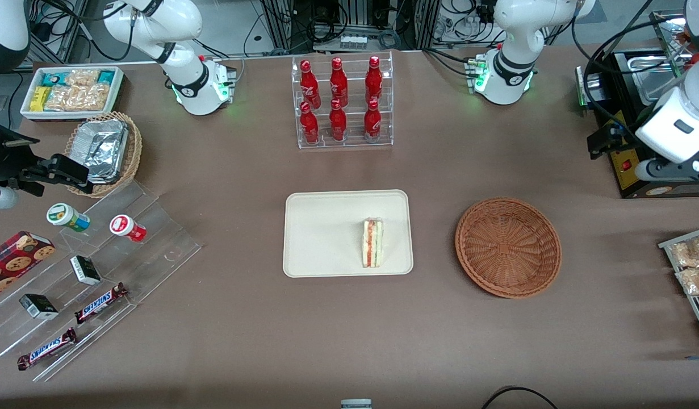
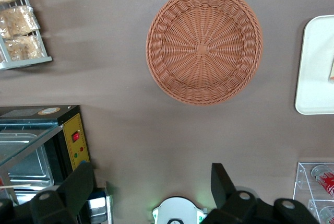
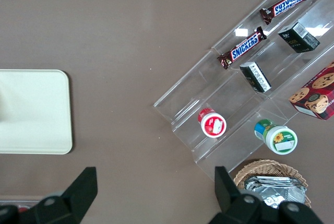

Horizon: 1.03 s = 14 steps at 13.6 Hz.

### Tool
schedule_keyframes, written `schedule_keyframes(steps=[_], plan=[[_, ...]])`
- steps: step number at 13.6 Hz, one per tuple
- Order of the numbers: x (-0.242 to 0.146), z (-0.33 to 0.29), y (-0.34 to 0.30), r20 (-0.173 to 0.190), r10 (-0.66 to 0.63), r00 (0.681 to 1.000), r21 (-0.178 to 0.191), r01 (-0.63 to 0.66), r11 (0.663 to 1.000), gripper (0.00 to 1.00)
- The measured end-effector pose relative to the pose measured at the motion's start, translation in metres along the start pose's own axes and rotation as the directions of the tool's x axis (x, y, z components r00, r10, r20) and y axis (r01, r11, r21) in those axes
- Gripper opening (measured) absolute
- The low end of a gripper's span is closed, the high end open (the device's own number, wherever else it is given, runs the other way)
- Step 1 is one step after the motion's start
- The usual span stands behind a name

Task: Place sandwich from basket to tray

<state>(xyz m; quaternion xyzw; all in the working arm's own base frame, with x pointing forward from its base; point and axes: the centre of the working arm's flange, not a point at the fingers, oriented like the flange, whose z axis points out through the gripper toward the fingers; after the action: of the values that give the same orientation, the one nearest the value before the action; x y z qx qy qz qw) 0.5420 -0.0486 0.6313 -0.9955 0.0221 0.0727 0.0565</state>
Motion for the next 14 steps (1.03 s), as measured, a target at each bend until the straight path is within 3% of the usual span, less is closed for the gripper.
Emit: schedule_keyframes(steps=[14], plan=[[-0.007,-0.003,-0.017,-0.005,-0.035,0.999,-0.023,0.035,0.999,1.00]])
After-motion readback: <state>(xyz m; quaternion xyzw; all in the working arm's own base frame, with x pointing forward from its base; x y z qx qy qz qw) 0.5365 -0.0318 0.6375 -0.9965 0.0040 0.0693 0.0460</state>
